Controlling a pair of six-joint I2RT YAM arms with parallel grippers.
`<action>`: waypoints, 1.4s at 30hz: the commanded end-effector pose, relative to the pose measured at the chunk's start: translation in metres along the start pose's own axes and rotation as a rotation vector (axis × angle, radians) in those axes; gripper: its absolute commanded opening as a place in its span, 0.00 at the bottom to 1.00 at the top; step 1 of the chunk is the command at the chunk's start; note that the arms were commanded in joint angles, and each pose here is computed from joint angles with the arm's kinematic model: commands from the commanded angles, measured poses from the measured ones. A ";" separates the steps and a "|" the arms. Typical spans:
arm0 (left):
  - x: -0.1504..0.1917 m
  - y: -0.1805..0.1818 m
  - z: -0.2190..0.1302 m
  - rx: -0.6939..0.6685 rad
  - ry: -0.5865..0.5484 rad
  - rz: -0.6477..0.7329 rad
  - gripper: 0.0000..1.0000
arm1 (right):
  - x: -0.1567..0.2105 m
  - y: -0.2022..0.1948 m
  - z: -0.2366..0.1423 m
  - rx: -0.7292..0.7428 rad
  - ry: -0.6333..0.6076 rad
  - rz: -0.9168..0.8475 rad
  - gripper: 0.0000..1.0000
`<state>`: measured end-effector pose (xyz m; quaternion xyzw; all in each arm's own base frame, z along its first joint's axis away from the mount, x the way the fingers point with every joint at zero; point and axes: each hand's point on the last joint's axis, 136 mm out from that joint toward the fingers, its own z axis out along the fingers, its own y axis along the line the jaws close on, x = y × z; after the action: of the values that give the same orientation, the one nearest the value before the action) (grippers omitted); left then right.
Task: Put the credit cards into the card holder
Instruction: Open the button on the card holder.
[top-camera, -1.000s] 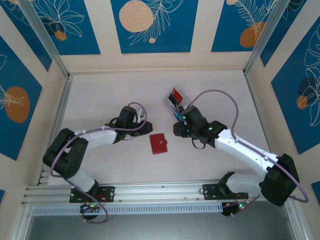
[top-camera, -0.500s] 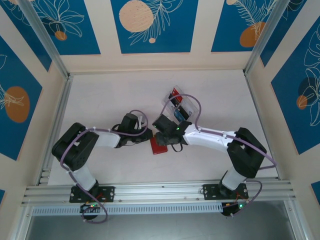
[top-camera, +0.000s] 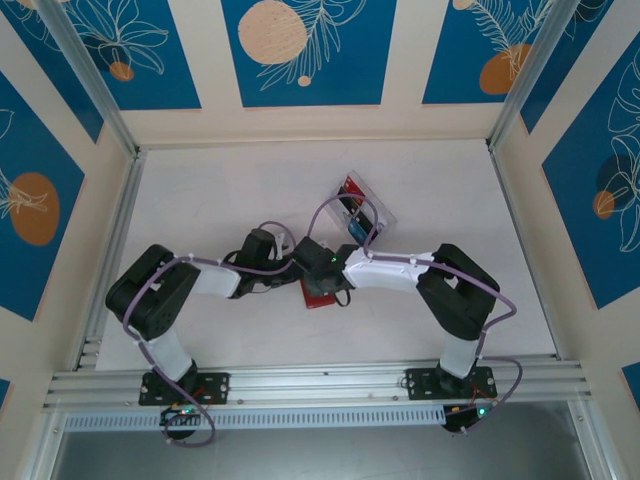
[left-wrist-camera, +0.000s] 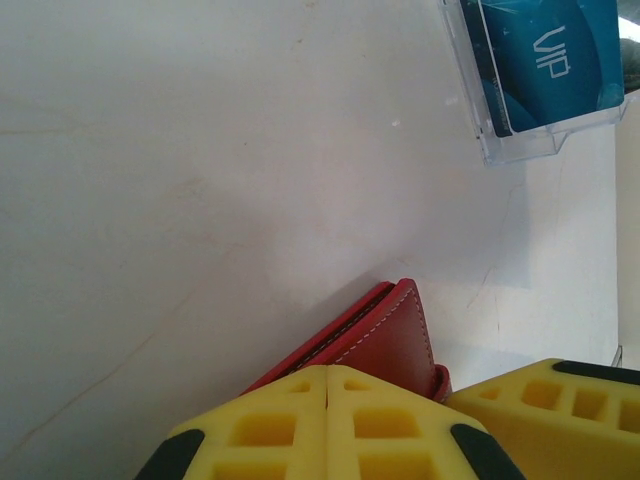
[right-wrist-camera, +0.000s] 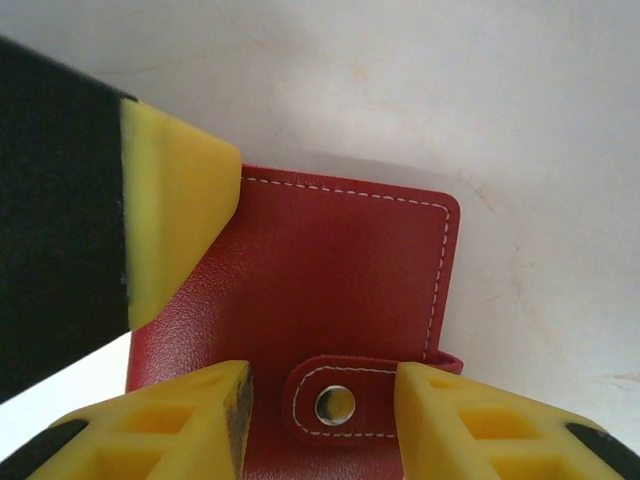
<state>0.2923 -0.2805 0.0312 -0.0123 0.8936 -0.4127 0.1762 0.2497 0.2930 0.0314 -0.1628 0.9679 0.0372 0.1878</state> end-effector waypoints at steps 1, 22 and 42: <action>0.032 0.035 0.007 -0.102 0.085 -0.040 0.04 | 0.004 -0.004 0.004 0.072 0.010 -0.029 0.42; 0.039 0.047 0.009 -0.160 0.103 0.005 0.01 | 0.007 -0.049 -0.036 0.036 -0.035 0.132 0.00; 0.045 0.021 0.017 -0.095 0.153 0.087 0.02 | -0.013 -0.051 -0.086 -0.030 -0.238 0.204 0.27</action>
<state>0.2885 -0.2959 0.0309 0.0434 0.8926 -0.4071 0.1888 0.2396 0.2255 0.0764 -0.0444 0.9646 0.0763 0.2484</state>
